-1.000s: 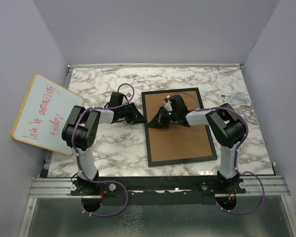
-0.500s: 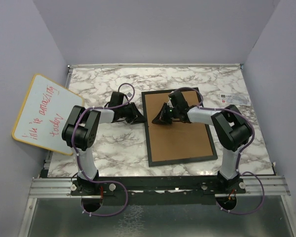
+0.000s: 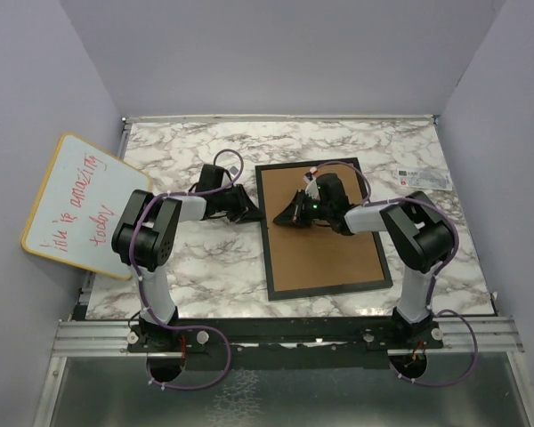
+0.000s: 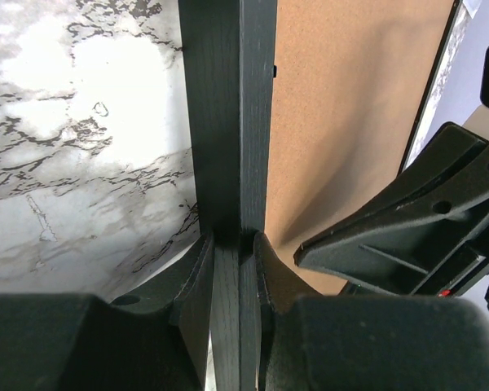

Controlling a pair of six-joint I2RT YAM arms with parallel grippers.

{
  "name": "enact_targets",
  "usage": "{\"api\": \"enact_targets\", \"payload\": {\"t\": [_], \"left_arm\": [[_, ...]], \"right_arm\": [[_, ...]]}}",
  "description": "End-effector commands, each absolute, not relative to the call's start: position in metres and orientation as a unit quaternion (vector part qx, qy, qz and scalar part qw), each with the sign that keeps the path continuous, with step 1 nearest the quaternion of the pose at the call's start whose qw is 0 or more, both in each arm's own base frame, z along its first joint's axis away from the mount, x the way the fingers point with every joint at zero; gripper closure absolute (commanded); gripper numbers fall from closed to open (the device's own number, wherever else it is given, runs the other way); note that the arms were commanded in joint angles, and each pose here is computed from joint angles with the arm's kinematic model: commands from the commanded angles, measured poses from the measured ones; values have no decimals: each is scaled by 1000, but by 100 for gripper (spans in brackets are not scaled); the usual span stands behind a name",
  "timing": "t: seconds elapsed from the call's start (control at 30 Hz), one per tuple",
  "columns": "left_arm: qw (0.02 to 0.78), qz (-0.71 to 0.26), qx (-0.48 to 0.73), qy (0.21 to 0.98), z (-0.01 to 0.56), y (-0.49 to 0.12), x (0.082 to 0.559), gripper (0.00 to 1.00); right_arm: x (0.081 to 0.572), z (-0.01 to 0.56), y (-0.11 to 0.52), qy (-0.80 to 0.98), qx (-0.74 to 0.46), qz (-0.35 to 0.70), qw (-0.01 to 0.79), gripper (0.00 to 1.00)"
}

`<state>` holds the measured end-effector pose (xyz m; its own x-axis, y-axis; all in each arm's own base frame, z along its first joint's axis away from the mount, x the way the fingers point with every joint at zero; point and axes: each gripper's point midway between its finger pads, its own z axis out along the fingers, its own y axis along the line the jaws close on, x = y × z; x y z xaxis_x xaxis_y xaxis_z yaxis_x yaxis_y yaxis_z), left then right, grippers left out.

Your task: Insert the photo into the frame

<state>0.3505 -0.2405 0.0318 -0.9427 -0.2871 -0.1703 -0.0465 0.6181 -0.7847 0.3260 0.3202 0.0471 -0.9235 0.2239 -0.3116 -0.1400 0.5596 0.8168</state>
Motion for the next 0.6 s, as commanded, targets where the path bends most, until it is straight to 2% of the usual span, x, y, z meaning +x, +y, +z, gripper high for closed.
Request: {"api": "enact_targets", "payload": {"t": [0.0, 0.27, 0.57], "left_arm": [[81, -286, -133, 946, -52, -199, 312, 90], [73, -279, -135, 948, -58, -197, 307, 91], [66, -277, -134, 949, -61, -196, 304, 91]], "right_arm": [[330, 72, 338, 823, -7, 529, 206, 99], [382, 75, 349, 841, 43, 490, 227, 99], [410, 56, 358, 865, 55, 452, 212, 85]]}}
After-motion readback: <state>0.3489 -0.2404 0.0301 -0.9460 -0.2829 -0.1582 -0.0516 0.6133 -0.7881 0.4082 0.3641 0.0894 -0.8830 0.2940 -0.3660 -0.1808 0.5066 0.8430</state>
